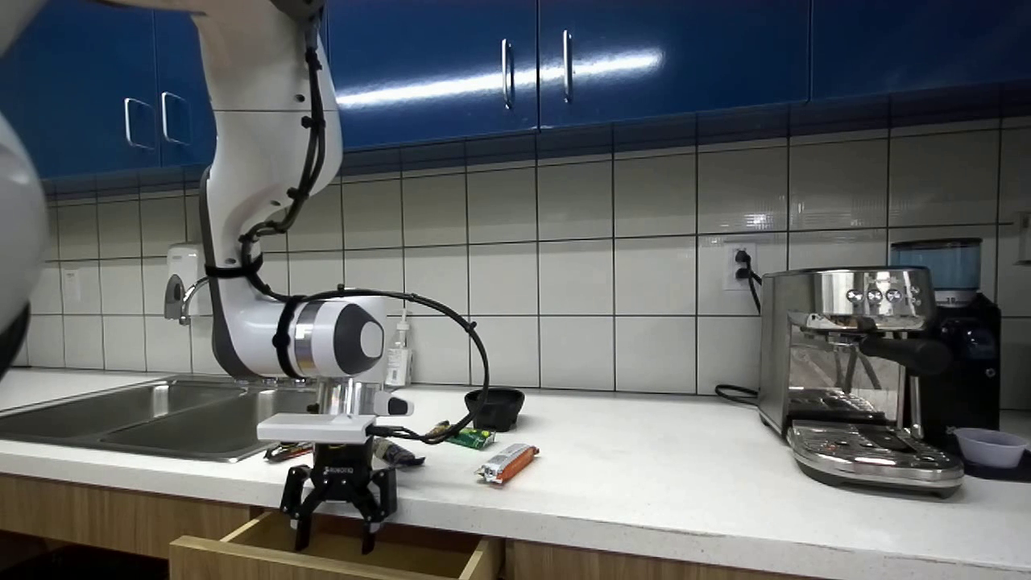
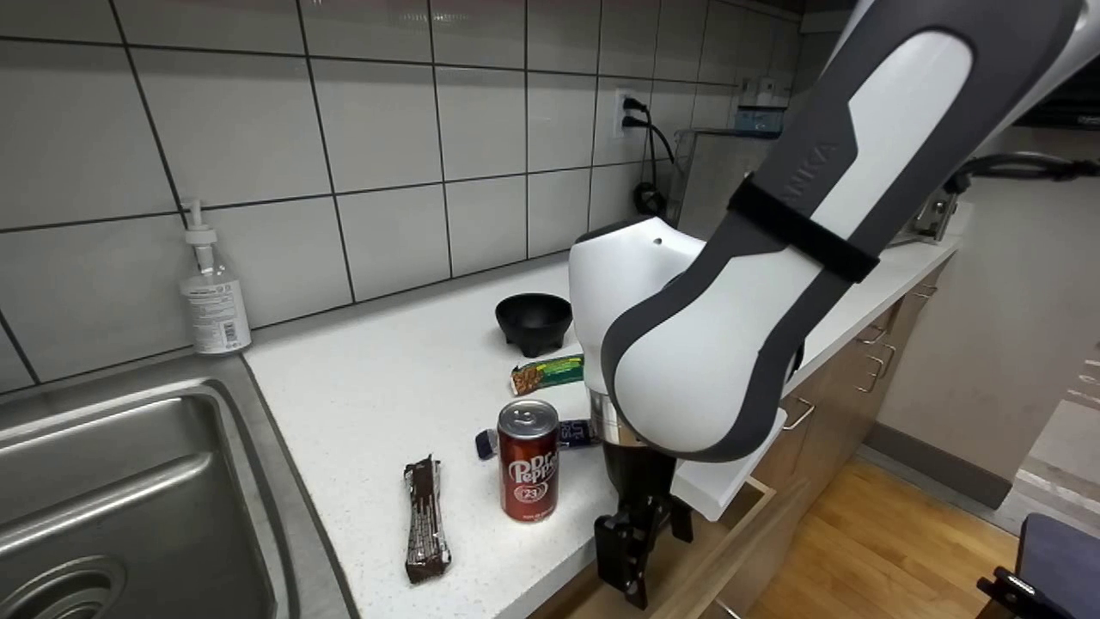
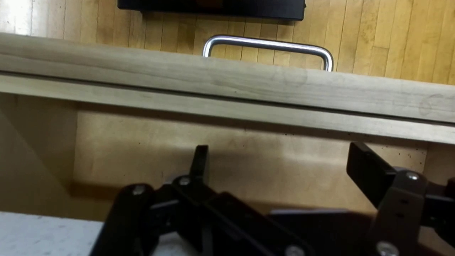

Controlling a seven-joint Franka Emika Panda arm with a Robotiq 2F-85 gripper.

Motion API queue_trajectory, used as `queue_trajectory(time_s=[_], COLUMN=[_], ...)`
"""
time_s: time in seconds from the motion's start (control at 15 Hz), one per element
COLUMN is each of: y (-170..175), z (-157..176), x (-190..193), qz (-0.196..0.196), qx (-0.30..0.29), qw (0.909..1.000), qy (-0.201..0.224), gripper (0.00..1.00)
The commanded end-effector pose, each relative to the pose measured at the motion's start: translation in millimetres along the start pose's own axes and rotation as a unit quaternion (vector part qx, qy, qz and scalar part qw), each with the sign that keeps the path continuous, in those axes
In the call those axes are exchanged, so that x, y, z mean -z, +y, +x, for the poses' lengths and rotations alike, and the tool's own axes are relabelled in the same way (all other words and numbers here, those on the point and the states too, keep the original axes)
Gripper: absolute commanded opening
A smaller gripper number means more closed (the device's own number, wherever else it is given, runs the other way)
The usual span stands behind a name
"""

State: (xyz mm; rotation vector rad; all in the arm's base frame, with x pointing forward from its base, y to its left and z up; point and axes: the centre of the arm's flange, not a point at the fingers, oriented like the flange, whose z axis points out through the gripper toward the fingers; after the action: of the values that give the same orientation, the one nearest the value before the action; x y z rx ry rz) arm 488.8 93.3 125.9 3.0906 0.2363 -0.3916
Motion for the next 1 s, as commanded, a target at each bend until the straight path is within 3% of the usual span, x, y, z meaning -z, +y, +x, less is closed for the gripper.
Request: queue_trajectory(time_s=[0.0,0.93], y=[0,-5], z=[3,-29], x=[-6,-13], qz=[0.011,0.025], qx=[-0.004,-0.013], qw=[0.9997,0.9996], qy=[0.022,-0.001], gripper=[1.0,1.0])
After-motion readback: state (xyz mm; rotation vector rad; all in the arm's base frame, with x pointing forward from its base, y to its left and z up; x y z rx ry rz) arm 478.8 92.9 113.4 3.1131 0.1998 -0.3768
